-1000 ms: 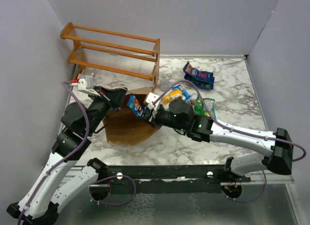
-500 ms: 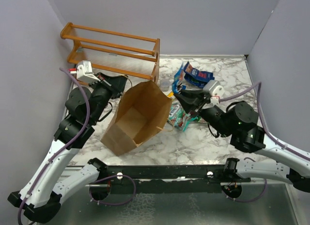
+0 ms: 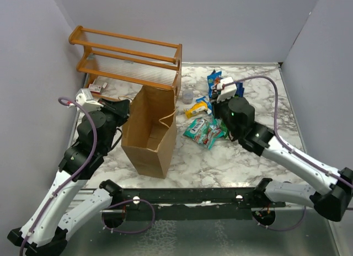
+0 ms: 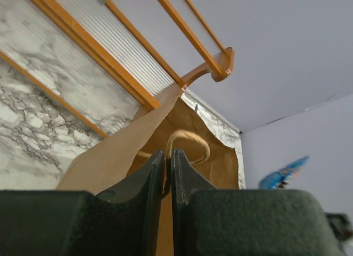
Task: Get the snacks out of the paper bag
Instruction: Place the snack at the center of the board.
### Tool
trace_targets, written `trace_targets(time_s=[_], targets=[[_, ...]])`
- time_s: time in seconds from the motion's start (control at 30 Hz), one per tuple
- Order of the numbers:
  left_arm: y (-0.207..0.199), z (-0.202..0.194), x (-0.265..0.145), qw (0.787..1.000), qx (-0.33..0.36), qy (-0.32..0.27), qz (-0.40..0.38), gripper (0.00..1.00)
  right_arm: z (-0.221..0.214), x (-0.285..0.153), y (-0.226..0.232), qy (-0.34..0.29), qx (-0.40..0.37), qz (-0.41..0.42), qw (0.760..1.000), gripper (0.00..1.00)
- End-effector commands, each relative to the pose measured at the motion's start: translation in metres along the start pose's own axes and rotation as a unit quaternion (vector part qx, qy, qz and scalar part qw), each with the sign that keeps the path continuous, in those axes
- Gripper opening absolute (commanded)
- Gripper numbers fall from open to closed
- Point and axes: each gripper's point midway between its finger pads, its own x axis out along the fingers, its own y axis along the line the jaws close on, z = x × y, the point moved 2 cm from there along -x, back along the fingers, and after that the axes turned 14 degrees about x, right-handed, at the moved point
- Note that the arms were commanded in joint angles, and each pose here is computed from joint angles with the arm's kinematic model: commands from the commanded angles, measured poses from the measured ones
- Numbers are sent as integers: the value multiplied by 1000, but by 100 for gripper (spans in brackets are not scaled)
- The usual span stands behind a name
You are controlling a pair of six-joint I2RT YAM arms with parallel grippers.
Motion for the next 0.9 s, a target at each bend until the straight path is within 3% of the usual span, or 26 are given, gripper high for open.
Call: trace_targets(time_s=[0.0, 0.17, 0.37, 0.4, 0.5, 0.53, 0.7, 0.87], targets=[[21, -8, -7, 999, -25, -4, 35, 18, -80, 35, -18, 140, 70, 29, 987, 18], [24, -9, -15, 999, -21, 3, 31, 38, -137, 59, -27, 208, 74, 16, 975, 19], [18, 18, -31, 1000, 9, -25, 8, 65, -180, 75, -36, 262, 77, -5, 962, 24], [16, 24, -34, 999, 16, -31, 3, 69, -183, 77, -38, 266, 79, -7, 961, 28], [10, 40, -42, 998, 41, -46, -10, 96, -184, 79, -40, 276, 84, -9, 957, 42], [8, 46, -44, 997, 50, -50, -10, 99, -181, 78, -39, 277, 85, -8, 957, 49], [-2, 77, -53, 991, 107, -73, -15, 99, -131, 69, -35, 235, 96, 4, 967, 87], [-15, 117, -62, 979, 162, -119, -20, 99, -39, 52, -43, 174, 120, -40, 977, 100]])
